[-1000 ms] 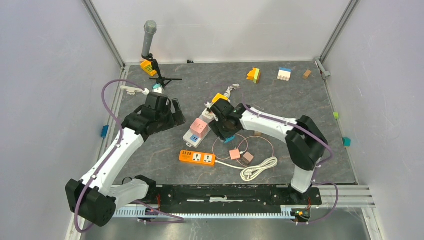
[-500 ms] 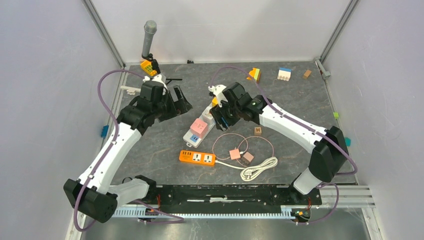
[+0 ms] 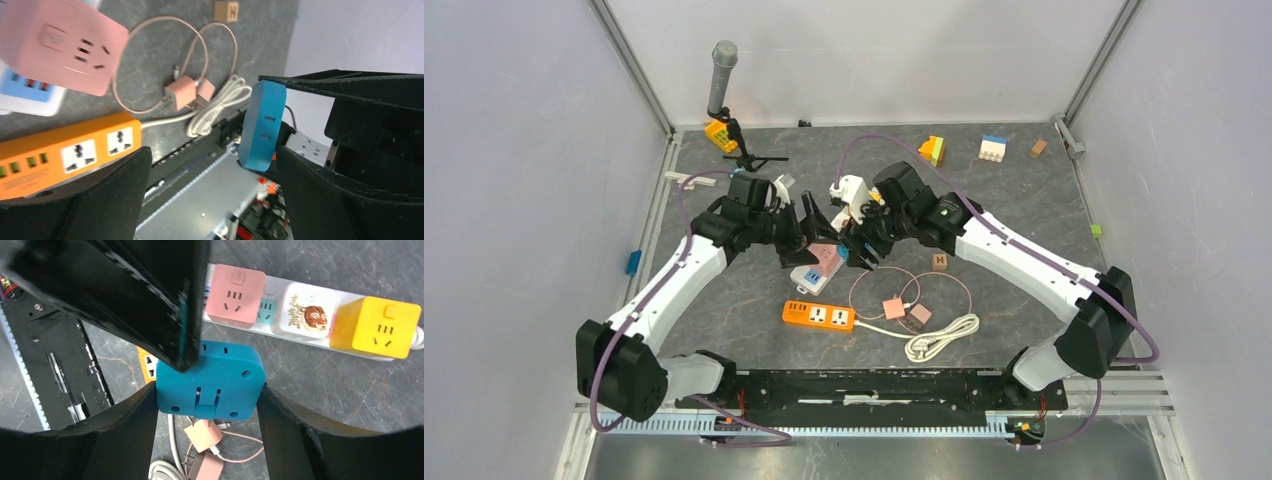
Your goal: Insert the plug
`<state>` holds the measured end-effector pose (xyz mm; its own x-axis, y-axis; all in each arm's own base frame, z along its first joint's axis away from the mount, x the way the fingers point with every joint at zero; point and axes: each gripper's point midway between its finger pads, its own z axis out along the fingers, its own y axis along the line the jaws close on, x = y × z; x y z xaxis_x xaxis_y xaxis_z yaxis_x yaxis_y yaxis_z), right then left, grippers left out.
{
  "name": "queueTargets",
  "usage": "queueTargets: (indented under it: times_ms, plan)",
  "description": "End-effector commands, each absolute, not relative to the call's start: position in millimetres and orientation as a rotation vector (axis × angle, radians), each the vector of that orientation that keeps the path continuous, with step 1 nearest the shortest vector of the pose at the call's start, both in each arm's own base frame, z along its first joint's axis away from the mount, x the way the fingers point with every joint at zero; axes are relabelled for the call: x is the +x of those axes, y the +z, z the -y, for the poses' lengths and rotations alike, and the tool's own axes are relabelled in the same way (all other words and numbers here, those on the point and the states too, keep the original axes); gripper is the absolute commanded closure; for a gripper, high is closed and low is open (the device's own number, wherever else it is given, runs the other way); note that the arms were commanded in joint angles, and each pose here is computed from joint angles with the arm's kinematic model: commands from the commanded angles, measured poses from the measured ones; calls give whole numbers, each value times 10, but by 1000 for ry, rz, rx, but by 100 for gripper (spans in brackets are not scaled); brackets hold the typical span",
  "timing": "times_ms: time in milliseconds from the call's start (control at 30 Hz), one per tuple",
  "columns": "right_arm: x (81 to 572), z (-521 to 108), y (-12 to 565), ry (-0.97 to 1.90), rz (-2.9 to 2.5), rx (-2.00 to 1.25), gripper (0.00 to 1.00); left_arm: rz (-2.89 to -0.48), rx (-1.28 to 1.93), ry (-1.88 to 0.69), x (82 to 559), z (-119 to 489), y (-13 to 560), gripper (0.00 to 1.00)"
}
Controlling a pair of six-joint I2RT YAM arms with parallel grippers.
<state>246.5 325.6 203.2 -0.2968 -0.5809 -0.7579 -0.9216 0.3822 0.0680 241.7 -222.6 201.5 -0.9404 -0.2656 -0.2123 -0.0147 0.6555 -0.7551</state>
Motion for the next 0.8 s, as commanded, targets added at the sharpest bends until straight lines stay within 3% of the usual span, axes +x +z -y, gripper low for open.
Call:
queueTargets:
  times_ms: [0,367,767]
  plan:
    - [2395,-3412,2314,700,-1860,-1379,52,-2464,-167,-1533,2302,2503,2370,0]
    - [2229,-3604,2360,763,-1800,-1494,53,-2538,-82,-1600,2190,2570,2266,10]
    - [2232,-3701,2365,770,-1800,-1506,53,-2576,-34,-1623,2197,2704,2236,39]
